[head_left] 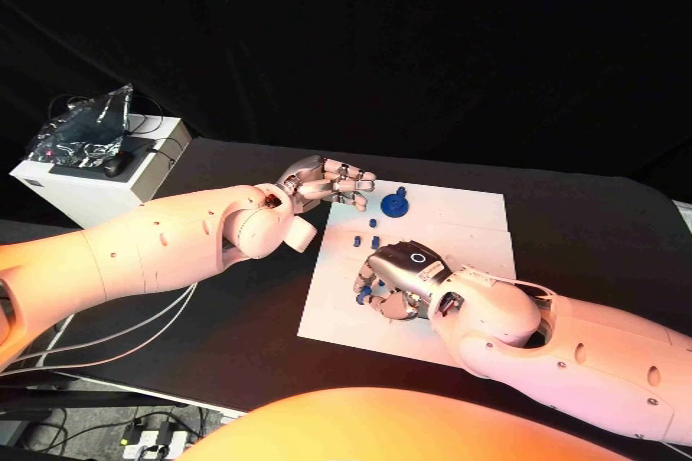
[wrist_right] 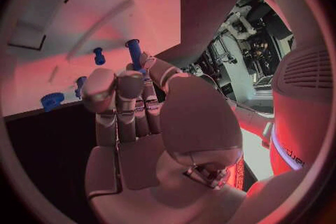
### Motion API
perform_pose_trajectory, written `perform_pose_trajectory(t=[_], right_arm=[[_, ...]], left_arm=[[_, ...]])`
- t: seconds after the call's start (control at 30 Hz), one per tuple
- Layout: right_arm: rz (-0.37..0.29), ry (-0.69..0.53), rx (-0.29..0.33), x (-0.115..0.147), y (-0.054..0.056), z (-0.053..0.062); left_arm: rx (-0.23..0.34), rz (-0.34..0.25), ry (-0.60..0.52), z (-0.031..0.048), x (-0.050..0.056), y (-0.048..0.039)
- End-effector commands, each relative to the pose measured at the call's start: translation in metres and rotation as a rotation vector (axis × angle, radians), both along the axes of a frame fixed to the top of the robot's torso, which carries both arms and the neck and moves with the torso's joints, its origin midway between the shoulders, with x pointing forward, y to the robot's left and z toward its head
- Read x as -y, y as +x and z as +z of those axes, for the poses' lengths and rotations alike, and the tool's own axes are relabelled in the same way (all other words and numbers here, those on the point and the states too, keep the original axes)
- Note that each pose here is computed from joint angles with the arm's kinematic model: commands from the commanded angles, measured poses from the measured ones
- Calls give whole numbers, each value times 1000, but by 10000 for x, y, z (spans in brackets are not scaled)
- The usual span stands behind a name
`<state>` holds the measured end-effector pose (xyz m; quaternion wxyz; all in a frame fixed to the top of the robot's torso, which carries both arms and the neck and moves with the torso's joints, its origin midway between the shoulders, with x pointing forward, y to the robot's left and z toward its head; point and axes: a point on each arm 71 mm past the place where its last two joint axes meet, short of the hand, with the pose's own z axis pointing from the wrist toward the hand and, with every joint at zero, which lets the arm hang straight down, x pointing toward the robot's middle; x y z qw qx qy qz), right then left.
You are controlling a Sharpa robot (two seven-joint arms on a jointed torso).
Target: Assemble the parts on the task board
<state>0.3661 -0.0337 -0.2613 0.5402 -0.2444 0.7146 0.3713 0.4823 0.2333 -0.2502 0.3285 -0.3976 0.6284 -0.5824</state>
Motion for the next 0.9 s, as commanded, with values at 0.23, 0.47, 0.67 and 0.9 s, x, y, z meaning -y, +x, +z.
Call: perform_pose_trajectory(t=[0.23,0.47,0.67,0.9], right_arm=[[16,-17,1,-20,-20,-19],[10,-37,-2,-23,-9,-55],[2,-63,-2,-32,14,-100],[7,-56,-7,-58,21,-136]], left_arm=[[3,-19,-8,9,17,-8],[3,-17,-7,11,7,-10],[3,-17,-6,12,4,-11],[2,-16,-6,12,0,-11]])
